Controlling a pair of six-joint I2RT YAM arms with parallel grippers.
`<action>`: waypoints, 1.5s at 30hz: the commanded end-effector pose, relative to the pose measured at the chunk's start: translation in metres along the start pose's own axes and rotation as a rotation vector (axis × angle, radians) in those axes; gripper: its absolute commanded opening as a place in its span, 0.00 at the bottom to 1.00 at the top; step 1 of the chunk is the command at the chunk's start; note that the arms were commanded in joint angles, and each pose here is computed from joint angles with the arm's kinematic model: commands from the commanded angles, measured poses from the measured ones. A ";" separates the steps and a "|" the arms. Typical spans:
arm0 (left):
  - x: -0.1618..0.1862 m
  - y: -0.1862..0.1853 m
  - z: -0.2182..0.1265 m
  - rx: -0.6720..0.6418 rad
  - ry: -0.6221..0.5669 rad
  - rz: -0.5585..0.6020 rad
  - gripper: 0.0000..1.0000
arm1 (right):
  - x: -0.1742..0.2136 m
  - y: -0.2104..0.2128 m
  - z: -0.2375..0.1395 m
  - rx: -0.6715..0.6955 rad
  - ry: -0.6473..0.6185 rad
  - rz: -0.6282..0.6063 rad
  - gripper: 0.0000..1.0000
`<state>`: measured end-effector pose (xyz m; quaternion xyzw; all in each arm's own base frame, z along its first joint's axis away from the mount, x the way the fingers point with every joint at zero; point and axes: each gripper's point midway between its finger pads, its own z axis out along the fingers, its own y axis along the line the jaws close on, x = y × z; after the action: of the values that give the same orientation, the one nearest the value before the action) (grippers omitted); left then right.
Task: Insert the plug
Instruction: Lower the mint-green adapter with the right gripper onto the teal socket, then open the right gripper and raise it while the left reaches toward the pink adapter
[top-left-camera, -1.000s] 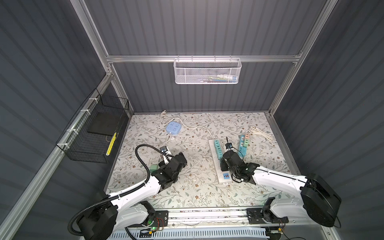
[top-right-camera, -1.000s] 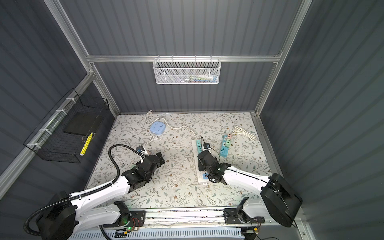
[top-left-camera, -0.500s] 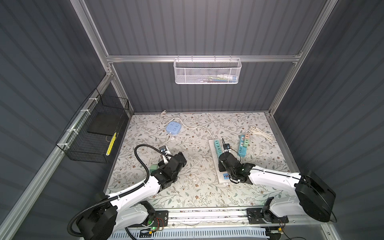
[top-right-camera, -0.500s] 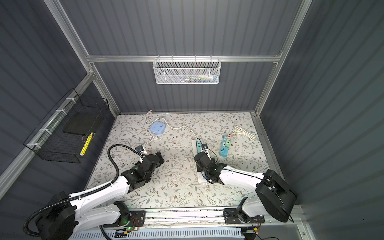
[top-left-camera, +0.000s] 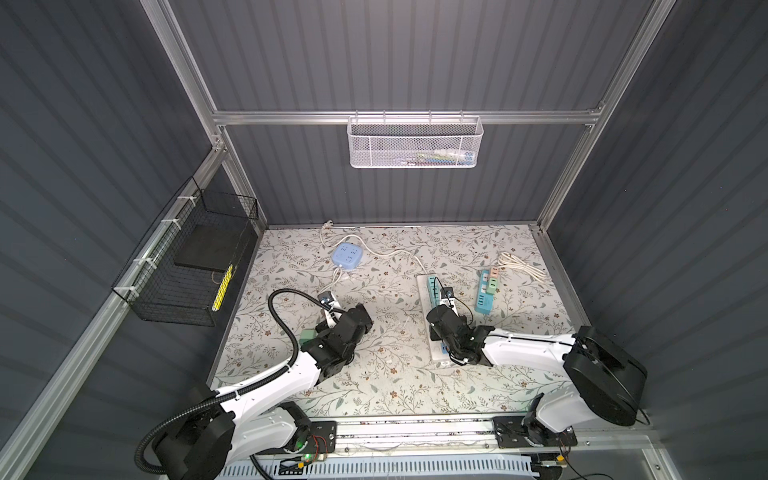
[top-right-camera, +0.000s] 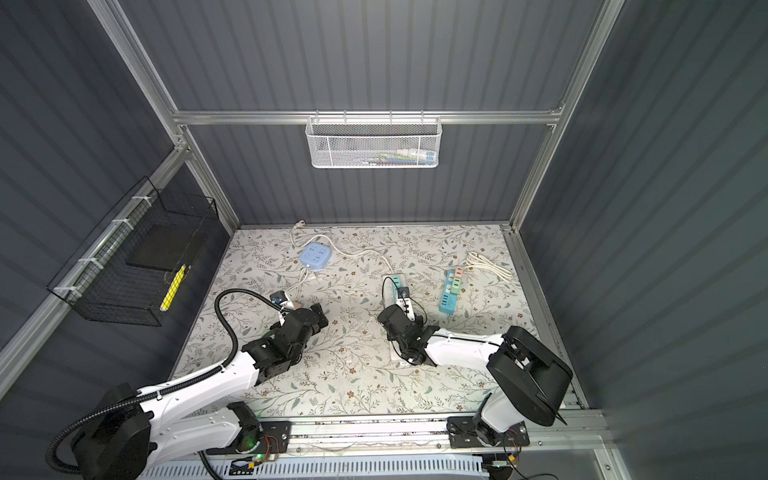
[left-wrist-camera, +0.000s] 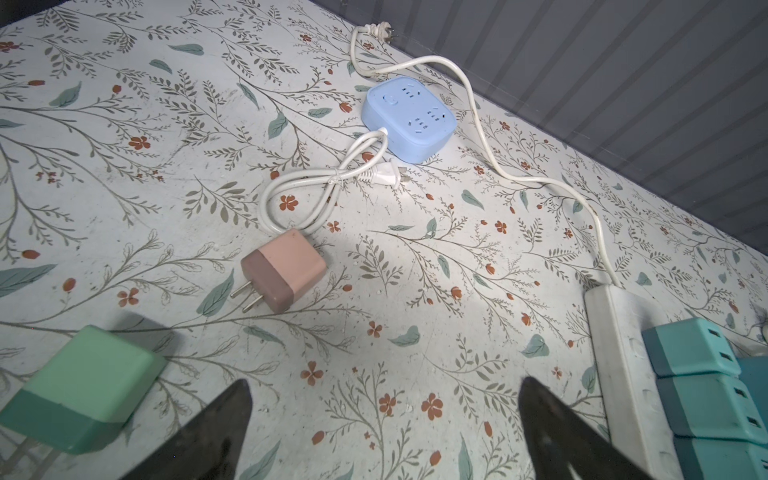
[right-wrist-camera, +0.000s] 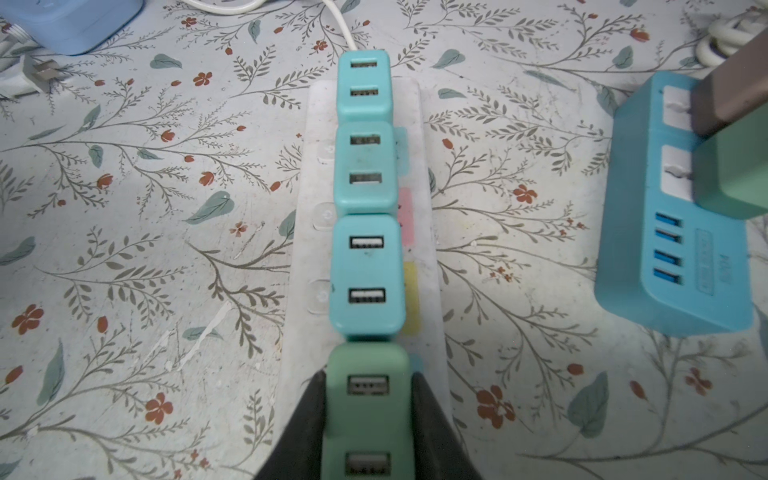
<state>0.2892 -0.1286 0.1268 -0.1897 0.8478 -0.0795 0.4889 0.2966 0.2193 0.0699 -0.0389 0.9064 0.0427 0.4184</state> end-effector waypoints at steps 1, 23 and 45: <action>-0.007 -0.002 -0.002 0.012 -0.002 0.017 1.00 | 0.051 -0.013 -0.004 0.007 0.210 -0.073 0.59; -0.015 0.003 0.031 -0.048 0.157 0.071 1.00 | -0.026 -0.032 -0.018 -0.109 0.098 0.044 0.74; -0.015 0.058 0.123 -0.272 0.302 0.196 0.96 | -0.061 -0.052 -0.064 -0.142 -0.069 0.042 0.88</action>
<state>0.3803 -0.0549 0.0643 -0.1920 0.9176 0.0624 0.3423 0.2938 0.1716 0.1564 -0.0421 0.8852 0.1368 0.4426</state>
